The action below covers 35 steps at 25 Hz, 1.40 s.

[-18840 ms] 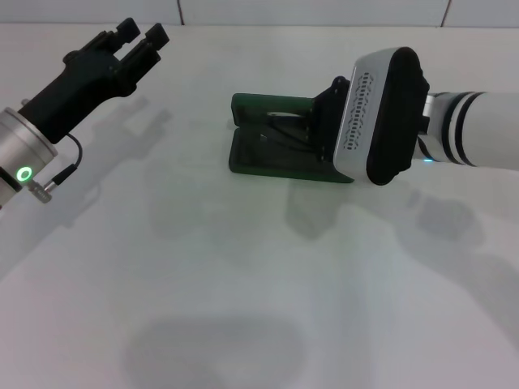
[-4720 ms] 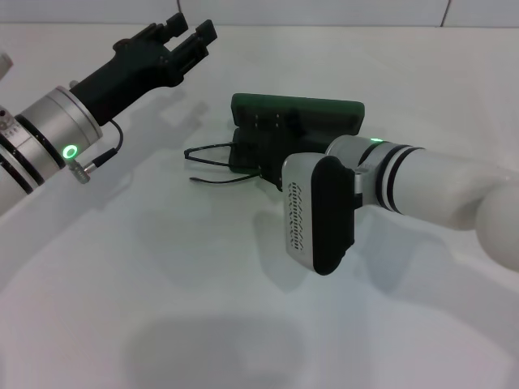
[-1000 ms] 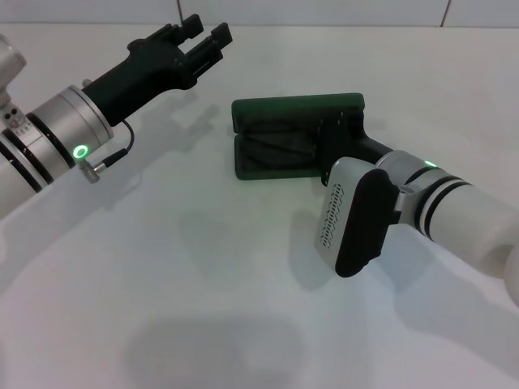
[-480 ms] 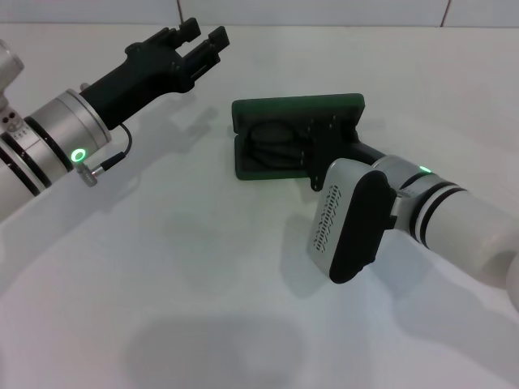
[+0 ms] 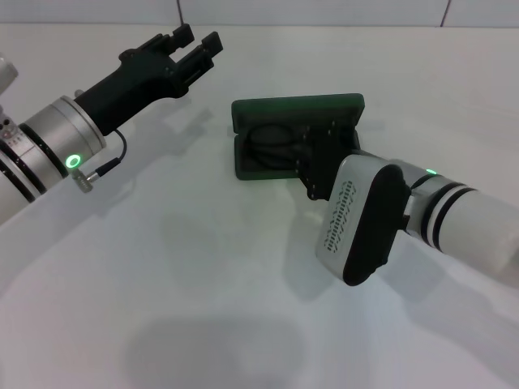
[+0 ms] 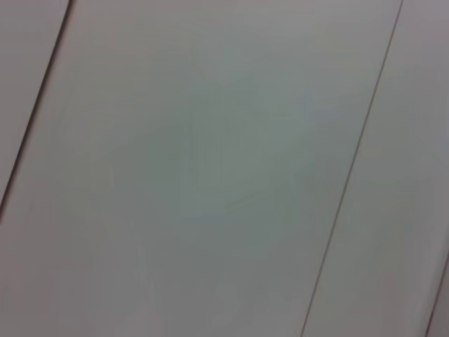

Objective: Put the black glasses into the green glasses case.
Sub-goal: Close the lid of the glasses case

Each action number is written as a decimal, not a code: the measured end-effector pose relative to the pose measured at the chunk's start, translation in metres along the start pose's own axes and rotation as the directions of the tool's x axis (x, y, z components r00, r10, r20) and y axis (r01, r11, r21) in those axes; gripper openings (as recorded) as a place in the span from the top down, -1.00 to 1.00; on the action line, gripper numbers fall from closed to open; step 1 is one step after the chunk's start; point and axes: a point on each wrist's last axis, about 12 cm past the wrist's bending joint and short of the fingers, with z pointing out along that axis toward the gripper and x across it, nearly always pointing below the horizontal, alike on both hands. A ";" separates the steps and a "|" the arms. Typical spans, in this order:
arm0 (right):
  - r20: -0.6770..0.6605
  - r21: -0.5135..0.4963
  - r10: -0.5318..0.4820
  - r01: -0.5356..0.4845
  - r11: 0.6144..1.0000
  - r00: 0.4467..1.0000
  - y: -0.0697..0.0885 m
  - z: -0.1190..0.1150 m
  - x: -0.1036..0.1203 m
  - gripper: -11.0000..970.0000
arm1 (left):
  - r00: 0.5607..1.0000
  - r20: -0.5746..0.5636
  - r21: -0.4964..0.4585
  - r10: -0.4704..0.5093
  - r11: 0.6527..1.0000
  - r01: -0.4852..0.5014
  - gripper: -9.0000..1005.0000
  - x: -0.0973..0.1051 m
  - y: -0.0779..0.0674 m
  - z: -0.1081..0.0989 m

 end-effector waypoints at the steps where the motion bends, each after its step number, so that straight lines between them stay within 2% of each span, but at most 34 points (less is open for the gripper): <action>1: 0.006 -0.004 0.009 -0.009 1.000 1.000 -0.002 -0.001 0.000 0.59 | 1.000 0.000 -0.002 0.000 1.000 0.000 -0.31 0.000 0.000 -0.001; 3: 0.026 -0.026 0.035 -0.035 0.999 0.999 -0.005 -0.003 -0.001 0.59 | 1.000 -0.001 -0.010 0.001 1.000 -0.001 -0.31 0.000 0.002 -0.002; 7: 0.121 -0.144 0.139 -0.122 0.982 0.983 -0.014 -0.014 -0.003 0.59 | 1.000 -0.015 -0.026 -0.004 1.000 0.004 -0.31 0.000 0.005 -0.004; 11: 0.192 -0.250 0.263 -0.212 0.945 0.945 -0.033 -0.034 0.010 0.59 | 0.997 -0.070 -0.013 -0.017 1.000 0.016 -0.31 -0.006 0.008 0.009; 16: 0.238 -0.405 0.485 -0.368 0.837 0.841 -0.062 -0.071 0.048 0.59 | 0.978 -0.208 0.018 0.021 1.000 -0.018 -0.31 -0.014 0.005 0.047; 17: 0.257 -0.436 0.552 -0.415 0.799 0.793 -0.070 -0.083 0.062 0.59 | 0.971 -0.237 0.025 0.037 0.999 -0.032 -0.31 -0.015 0.002 0.058; 20: 0.310 -0.491 0.674 -0.494 0.718 0.671 -0.088 -0.108 0.088 0.59 | 0.952 -0.297 0.041 0.073 0.997 -0.064 -0.31 -0.017 -0.003 0.077; 22: 0.334 -0.529 0.728 -0.520 0.671 0.599 -0.098 -0.122 0.101 0.59 | 0.937 -0.338 0.052 0.089 0.996 -0.076 -0.31 -0.018 -0.007 0.088; 24: 0.343 -0.551 0.760 -0.537 0.638 0.552 -0.105 -0.136 0.112 0.59 | 0.919 -0.377 0.068 0.114 0.993 -0.095 -0.31 -0.020 -0.012 0.100; 26: 0.351 -0.555 0.776 -0.550 0.624 0.525 -0.109 -0.146 0.119 0.52 | 0.898 -0.418 0.082 0.138 0.990 -0.114 -0.31 -0.022 -0.016 0.110; 28: 0.368 -0.540 0.778 -0.563 0.625 0.510 -0.110 -0.153 0.123 0.45 | 0.877 -0.455 0.092 0.158 0.987 -0.130 -0.31 -0.023 -0.019 0.116; 35: 0.400 -0.492 0.783 -0.609 0.622 0.477 -0.114 -0.169 0.134 0.11 | 0.840 -0.516 0.090 0.169 0.986 -0.143 -0.32 -0.023 -0.021 0.119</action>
